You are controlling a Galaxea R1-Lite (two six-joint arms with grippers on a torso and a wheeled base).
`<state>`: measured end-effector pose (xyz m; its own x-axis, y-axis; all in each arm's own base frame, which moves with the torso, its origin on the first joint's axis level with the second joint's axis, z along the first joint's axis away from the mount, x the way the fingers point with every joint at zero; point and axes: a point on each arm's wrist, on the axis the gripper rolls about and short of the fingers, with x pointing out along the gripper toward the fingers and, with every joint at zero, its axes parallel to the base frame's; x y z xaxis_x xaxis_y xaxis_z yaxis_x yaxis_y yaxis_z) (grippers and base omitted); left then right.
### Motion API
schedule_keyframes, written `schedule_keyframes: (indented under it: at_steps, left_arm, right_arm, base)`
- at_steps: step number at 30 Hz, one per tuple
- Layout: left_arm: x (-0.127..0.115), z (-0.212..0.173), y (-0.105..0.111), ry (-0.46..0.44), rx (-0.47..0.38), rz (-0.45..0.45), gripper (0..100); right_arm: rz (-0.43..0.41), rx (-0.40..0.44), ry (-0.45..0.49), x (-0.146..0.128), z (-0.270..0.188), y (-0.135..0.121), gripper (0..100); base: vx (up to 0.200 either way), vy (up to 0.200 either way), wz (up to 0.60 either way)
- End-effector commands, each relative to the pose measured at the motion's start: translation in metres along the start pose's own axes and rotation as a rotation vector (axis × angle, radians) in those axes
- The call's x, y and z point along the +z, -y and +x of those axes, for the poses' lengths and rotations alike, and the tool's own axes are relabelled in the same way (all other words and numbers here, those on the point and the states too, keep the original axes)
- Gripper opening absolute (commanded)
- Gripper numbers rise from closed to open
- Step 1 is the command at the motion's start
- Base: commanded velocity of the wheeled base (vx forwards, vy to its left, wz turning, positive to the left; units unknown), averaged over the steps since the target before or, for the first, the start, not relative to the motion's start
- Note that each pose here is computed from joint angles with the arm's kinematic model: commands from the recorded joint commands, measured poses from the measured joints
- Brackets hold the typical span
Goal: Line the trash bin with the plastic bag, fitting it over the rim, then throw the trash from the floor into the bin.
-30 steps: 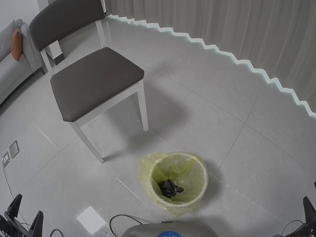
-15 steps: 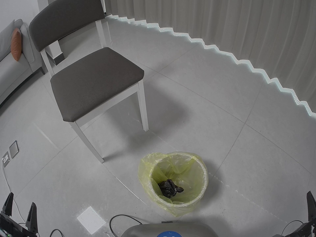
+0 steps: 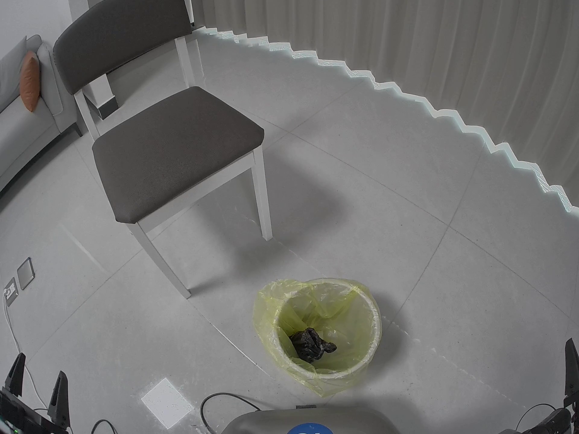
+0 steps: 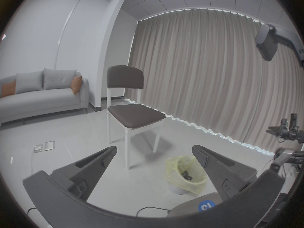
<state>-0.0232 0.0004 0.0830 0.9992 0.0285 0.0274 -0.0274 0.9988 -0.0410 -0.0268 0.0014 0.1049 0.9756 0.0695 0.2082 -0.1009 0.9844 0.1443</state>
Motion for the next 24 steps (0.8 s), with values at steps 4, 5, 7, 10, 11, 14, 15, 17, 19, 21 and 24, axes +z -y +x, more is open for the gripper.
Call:
schedule_keyframes:
  at_steps: [4, 5, 7, 10, 11, 14, 15, 17, 19, 21, 24]
  left_arm:
    - [-0.005, 0.000, 0.000, -0.003, 0.002, -0.004, 100]
    - [-0.005, 0.000, 0.000, -0.004, 0.001, -0.004, 100]
    - [-0.005, 0.000, 0.000, -0.003, 0.001, -0.004, 100]
    - [-0.005, 0.000, 0.000, -0.004, 0.002, -0.004, 100]
    - [-0.005, 0.000, 0.000, -0.004, 0.002, -0.004, 100]
    - [-0.005, 0.000, 0.000, -0.004, 0.002, -0.004, 100]
    - [-0.005, 0.000, 0.000, -0.004, 0.002, -0.004, 100]
    - [-0.005, 0.000, 0.000, -0.004, 0.002, -0.005, 100]
    - [-0.005, 0.000, 0.000, -0.004, 0.001, -0.006, 100]
    - [-0.005, 0.000, 0.000, -0.004, 0.002, -0.005, 100]
    - [-0.005, 0.000, 0.000, -0.003, 0.002, -0.006, 100]
  right_arm:
    - [-0.024, -0.055, -0.009, -0.008, 0.001, 0.003, 100]
    - [-0.025, -0.059, -0.010, -0.008, 0.001, 0.003, 100]
    - [-0.026, -0.066, -0.024, -0.010, 0.001, 0.003, 100]
    - [-0.026, -0.084, -0.068, -0.015, 0.001, 0.004, 100]
    - [-0.025, -0.094, -0.084, -0.016, 0.001, 0.005, 100]
    - [-0.024, -0.113, -0.141, -0.022, 0.000, 0.006, 100]
    - [-0.021, -0.114, -0.144, -0.023, 0.000, 0.006, 100]
    - [-0.019, -0.114, -0.144, -0.023, 0.000, 0.006, 100]
    - [-0.022, -0.112, -0.145, -0.023, 0.000, 0.006, 100]
    - [-0.024, -0.112, -0.145, -0.023, 0.000, 0.006, 100]
    - [-0.022, -0.111, -0.145, -0.023, 0.000, 0.006, 100]
  base:
    - [0.000, 0.000, 0.00]
    - [0.000, 0.000, 0.00]
    - [0.000, 0.000, 0.00]
    - [0.000, 0.000, 0.00]
    - [0.000, 0.000, 0.00]
    - [0.000, 0.000, 0.00]
    - [0.000, 0.000, 0.00]
    - [0.000, 0.000, 0.00]
    - [0.000, 0.000, 0.00]
    - [0.000, 0.000, 0.00]
    - [0.000, 0.000, 0.00]
